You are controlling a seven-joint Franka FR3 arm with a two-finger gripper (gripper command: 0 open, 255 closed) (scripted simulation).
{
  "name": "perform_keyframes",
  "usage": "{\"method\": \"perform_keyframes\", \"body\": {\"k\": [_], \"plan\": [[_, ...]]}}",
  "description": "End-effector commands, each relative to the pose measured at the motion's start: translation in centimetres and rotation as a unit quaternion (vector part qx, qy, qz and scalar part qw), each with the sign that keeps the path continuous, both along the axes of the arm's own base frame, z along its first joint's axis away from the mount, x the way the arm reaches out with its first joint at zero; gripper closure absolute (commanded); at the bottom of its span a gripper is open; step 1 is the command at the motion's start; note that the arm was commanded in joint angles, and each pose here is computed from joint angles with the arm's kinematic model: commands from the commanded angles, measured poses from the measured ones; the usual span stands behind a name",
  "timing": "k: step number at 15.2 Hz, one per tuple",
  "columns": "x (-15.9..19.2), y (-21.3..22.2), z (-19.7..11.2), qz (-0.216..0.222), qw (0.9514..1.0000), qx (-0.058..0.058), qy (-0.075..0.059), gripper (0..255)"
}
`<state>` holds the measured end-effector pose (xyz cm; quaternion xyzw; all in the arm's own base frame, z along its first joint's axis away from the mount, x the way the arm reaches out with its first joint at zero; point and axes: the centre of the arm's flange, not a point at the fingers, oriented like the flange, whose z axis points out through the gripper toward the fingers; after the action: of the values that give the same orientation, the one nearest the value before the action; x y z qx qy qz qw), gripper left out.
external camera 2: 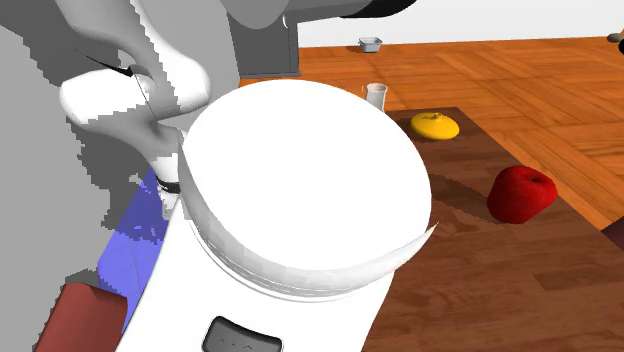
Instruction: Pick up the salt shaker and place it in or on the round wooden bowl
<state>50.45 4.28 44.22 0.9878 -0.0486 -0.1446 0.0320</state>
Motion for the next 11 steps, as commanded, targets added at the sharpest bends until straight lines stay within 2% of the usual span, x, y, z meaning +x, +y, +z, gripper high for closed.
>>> {"method": "perform_keyframes", "body": {"k": [1,5,6,11], "plan": [[0.02,-0.01,-0.14,0.000,1.0000,0.000,0.000,255],[0.02,-0.01,-0.14,0.000,1.0000,0.000,0.000,255],[0.02,-0.01,-0.14,0.000,1.0000,0.000,0.000,0],[0.02,-0.01,-0.14,0.000,1.0000,0.000,0.000,0]]}}
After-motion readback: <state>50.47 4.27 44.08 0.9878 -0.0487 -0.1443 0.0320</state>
